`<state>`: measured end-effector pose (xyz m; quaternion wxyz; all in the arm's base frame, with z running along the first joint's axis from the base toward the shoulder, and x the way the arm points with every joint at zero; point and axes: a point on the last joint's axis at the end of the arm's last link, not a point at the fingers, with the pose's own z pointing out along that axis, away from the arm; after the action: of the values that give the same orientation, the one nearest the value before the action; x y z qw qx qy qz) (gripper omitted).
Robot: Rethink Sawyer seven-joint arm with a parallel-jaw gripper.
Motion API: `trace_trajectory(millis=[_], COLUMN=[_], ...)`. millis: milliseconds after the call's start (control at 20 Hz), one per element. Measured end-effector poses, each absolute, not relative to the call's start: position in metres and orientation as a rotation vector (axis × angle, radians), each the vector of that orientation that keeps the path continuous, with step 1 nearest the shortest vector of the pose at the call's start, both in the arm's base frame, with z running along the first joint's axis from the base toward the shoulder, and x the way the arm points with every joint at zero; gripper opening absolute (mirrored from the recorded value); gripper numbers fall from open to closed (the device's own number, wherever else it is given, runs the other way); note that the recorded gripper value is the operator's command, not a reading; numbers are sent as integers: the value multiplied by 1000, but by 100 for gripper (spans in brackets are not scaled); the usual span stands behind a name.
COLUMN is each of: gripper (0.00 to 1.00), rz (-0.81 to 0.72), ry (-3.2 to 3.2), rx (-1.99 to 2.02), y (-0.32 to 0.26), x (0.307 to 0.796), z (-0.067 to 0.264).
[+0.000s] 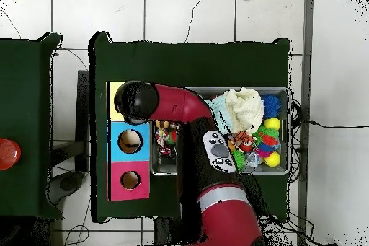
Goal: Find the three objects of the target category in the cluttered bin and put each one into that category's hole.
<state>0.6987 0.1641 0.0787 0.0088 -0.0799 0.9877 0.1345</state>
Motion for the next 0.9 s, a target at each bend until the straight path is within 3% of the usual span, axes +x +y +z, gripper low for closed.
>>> trace_trajectory(millis=[150, 200, 450, 900], gripper=[100, 0, 0, 0], rz=[318, 225, 143, 61], ry=[3057, 3053, 3055, 2995], rx=[-334, -412, -496, -542], y=[173, 182, 196, 208], x=[695, 689, 678, 681], z=[81, 83, 95, 145])
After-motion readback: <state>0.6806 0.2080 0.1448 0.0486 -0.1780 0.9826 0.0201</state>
